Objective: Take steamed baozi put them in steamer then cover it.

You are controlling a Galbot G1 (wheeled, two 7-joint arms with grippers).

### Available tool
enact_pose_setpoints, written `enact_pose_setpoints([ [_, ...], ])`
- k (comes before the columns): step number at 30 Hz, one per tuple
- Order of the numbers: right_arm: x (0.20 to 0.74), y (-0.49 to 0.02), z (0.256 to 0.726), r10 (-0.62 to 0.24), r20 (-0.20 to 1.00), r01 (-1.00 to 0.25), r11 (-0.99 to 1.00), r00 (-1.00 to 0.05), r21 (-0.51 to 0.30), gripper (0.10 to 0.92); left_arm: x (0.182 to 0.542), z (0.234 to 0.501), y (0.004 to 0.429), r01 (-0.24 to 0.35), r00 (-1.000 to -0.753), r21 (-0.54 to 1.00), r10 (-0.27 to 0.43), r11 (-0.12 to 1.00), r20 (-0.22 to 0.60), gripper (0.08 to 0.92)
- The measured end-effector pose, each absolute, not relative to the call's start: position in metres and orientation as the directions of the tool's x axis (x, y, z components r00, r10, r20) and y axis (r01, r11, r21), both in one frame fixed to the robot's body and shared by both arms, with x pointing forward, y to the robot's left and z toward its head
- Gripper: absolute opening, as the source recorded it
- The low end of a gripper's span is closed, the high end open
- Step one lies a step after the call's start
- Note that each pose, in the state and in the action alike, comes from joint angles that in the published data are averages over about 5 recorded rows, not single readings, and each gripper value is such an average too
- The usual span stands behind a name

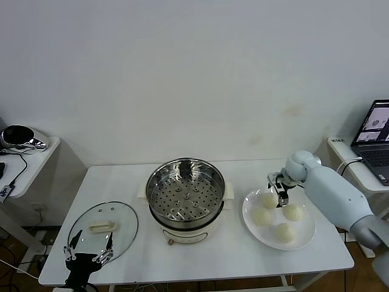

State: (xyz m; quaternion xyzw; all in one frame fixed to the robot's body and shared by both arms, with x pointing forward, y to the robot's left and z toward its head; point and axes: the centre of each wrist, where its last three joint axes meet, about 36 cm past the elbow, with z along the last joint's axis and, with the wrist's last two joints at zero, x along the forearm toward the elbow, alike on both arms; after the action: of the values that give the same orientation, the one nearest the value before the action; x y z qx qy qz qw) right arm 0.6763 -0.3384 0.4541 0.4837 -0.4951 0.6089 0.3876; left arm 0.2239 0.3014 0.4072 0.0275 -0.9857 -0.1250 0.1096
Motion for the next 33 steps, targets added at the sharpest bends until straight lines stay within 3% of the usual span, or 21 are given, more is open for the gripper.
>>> enact_pose_setpoints([
  [7, 0.676, -0.338, 0.448, -0.007, 0.973, -0.951, -0.208, -0.231, -0.227, 0.664, 0.223, 0.407, 0.301, -0.024, -0.974, 0.257, -0.080, 0.966, 0.210, 0.823],
  [21, 0.676, -0.341, 0.463, -0.022, 0.969, -0.947, -0.207, -0.246, -0.245, 0.593, 0.223, 0.407, 0.299, -0.019, -0.976, 0.259, -0.074, 0.966, 0.207, 0.823],
  [33, 0.680, -0.314, 0.577, -0.167, 0.928, -0.897, -0.245, -0.334, -0.367, 0.594, 0.226, 0.405, 0.301, -0.014, -0.975, 0.228, -0.064, 0.974, 0.212, 0.823],
])
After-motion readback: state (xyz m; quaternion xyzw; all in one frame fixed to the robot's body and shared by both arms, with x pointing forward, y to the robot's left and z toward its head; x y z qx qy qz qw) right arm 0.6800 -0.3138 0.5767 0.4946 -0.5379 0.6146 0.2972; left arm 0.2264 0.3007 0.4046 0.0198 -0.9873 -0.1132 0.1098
